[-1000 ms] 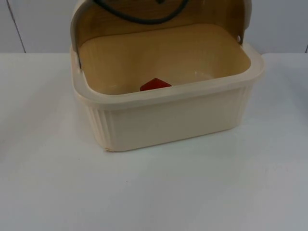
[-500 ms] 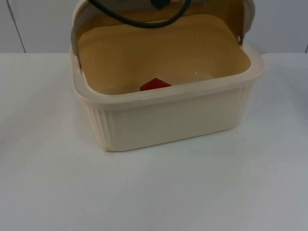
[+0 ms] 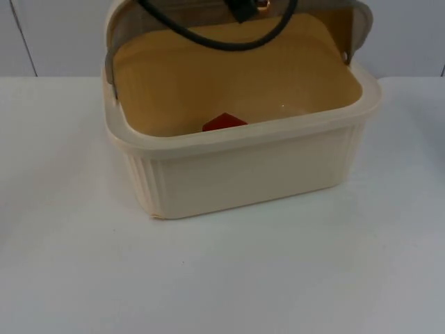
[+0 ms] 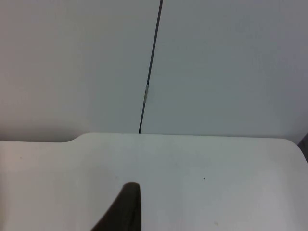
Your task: Open the box lid with the left hand, place the block into the box with the right hand, then close the box lid with the left hand.
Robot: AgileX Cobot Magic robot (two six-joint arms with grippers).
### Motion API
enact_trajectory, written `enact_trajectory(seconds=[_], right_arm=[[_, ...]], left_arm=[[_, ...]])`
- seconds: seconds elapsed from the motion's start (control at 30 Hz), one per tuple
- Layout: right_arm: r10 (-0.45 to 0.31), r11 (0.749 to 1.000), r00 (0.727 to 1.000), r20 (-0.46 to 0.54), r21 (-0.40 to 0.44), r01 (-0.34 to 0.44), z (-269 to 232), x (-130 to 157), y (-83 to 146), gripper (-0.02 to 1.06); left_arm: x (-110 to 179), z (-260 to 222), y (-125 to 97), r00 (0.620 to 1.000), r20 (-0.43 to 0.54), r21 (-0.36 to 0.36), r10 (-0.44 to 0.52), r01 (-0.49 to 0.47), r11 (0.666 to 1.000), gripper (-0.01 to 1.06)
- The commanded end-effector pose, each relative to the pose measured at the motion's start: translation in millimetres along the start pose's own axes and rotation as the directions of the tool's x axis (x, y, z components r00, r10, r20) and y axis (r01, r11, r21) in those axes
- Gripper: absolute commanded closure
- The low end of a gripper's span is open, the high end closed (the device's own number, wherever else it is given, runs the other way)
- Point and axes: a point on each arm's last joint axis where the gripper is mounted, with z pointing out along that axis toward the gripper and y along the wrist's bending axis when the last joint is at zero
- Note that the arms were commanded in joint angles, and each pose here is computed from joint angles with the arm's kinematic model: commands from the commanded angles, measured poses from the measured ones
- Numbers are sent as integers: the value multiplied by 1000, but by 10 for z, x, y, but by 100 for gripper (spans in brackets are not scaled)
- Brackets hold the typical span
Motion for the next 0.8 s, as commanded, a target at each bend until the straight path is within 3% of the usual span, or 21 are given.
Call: enact_trajectory(seconds=[0.0,0.17,0.4,0.63,0.77], right_arm=[[4,1000,999,34,6,-4,-49,-44,-22,0],[6,1000,999,33,6,-6,-47,-44,-22,0],[24,1000,999,40,4,-24,-47,-50,-21,0],[31,1000,999,44,3,-31,-47,-53,-21,0],[30,1000,999,44,2,-31,-48,-54,-16,0]], left_arm=[[44,70,-122,999,-40,38,13,-11,999,105],[152,83,-224,998,-46,39,-30,32,999,105],[212,-65,-407,989,48,12,-140,139,990,105],[225,-9,-662,995,60,1,-81,81,997,105],[253,78,-876,999,45,7,0,-1,1000,105]])
